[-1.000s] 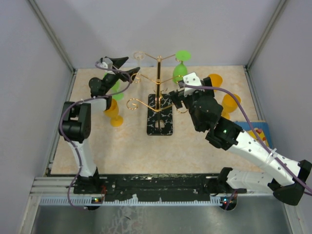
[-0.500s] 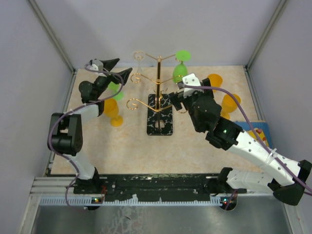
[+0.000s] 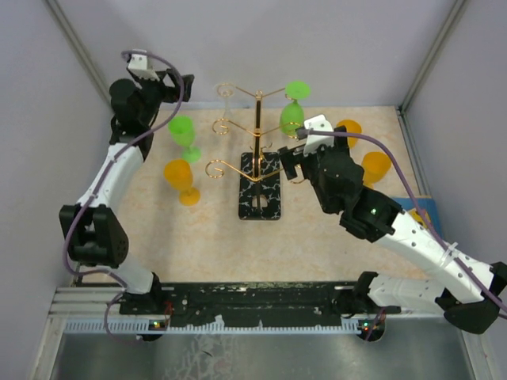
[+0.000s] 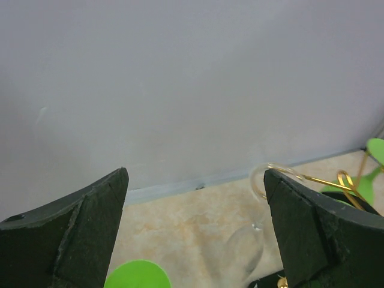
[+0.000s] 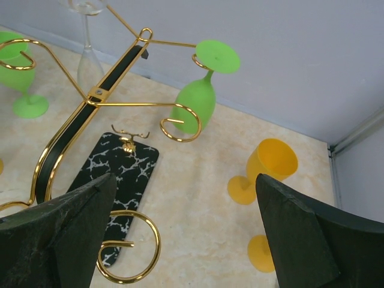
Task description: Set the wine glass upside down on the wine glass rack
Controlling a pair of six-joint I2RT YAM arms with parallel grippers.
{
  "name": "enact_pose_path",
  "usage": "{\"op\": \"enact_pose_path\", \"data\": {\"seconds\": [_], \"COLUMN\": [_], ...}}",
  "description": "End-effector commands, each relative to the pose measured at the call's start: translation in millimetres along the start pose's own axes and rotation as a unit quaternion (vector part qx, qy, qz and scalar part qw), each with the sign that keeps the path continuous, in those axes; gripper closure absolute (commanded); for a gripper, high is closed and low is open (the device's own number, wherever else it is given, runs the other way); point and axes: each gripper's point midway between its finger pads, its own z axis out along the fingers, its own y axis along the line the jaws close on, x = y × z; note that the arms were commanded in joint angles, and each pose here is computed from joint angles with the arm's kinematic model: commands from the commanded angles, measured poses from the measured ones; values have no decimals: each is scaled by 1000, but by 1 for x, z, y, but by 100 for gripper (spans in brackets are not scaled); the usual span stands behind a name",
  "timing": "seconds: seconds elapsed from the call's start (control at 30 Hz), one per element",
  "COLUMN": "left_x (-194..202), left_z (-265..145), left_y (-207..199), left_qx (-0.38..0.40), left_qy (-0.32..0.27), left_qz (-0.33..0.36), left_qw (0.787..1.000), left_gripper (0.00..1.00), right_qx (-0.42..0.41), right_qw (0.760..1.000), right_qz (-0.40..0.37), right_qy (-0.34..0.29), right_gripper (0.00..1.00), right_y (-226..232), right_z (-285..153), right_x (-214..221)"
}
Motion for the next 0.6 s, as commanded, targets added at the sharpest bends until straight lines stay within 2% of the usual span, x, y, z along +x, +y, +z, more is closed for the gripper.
{"op": "enact_pose_path", "data": {"seconds": [0.0,0.07,0.23,0.33,0.47,0.57], "left_x": [94,108,122,135,153,162], "left_z": [-3,-2,-4,-5,-9,-10], "left_y": [42,55,79,90,104,107], "left_qx": [-87,-109,-135,-139,-149,-148], "left_qy": [195,220,226,250,284,289], "left_qz": [-6,-6,-20,-18,-10,-14], "left_qw": [977,969,964,958,947,946], "left_gripper": [0,0,0,3,10,20], "right_qx": [5,7,7,10,9,11], "right_qw": [999,999,998,998,998,998], "right_qz": [46,47,63,66,62,53], "right_qy": [-11,-3,9,14,21,27], "right_gripper": [1,1,1,1,1,1], "right_y": [-15,-17,-19,-20,-17,-15], "right_z": [-12,-14,-20,-22,-20,-17], "right_x": [-22,-20,-13,-7,-2,1]}}
